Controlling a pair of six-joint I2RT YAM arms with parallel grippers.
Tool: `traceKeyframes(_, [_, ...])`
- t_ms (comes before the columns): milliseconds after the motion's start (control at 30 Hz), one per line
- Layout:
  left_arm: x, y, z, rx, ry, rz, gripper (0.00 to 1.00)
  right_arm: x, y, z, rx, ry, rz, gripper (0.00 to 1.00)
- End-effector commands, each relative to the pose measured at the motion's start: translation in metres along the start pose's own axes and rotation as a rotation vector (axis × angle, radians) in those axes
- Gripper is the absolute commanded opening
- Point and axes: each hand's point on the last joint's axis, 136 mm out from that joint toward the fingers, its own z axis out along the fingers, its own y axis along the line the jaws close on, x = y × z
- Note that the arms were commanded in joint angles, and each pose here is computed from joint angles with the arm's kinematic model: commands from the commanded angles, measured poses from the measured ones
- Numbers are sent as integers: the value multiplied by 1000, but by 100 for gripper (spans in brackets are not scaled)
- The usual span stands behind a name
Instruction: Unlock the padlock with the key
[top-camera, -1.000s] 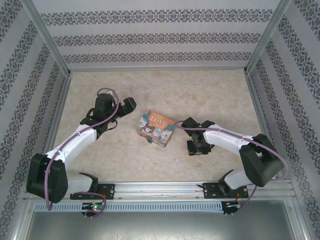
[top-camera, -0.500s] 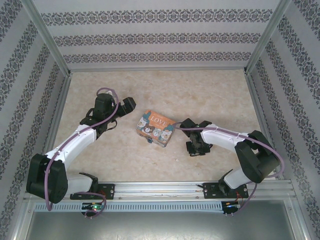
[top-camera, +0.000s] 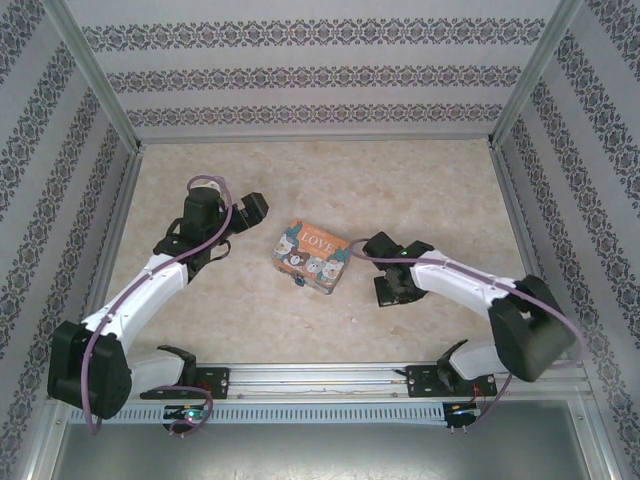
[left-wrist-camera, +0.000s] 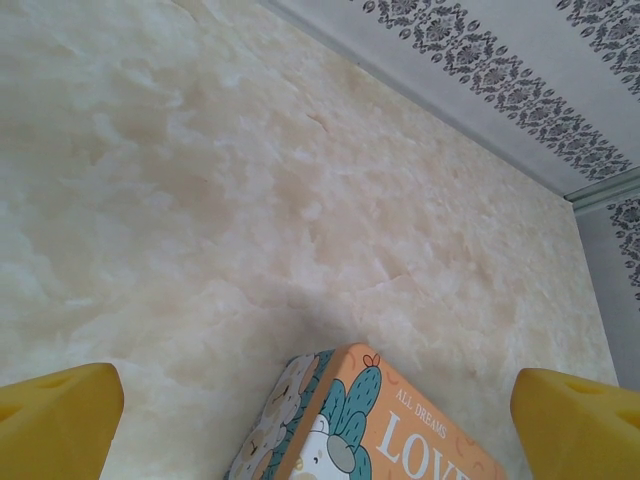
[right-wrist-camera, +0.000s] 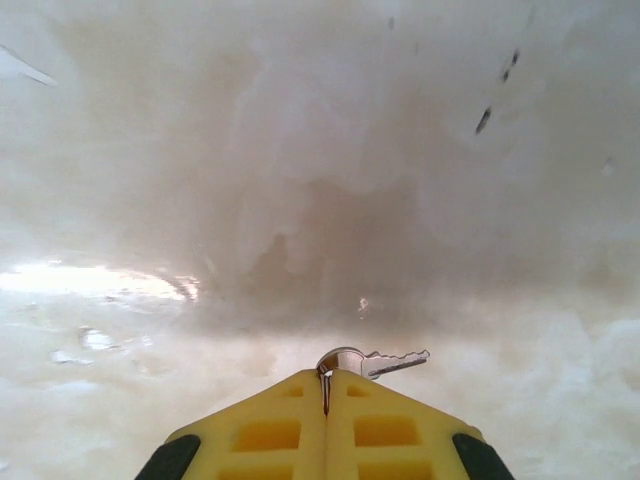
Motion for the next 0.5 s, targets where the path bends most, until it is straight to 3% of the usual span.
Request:
traceKeyframes(0, [-19, -7, -15, 5, -48, 21, 99, -26, 6, -29, -50, -155, -52, 0])
traceKeyframes(267, [-29, -42, -31, 142, -31, 27, 100, -76, 38, -120, -316, -645, -182, 0])
traceKeyframes(467, [-28, -74, -39, 294, 16, -29, 98, -91, 53, -202, -617, -1025, -134, 0])
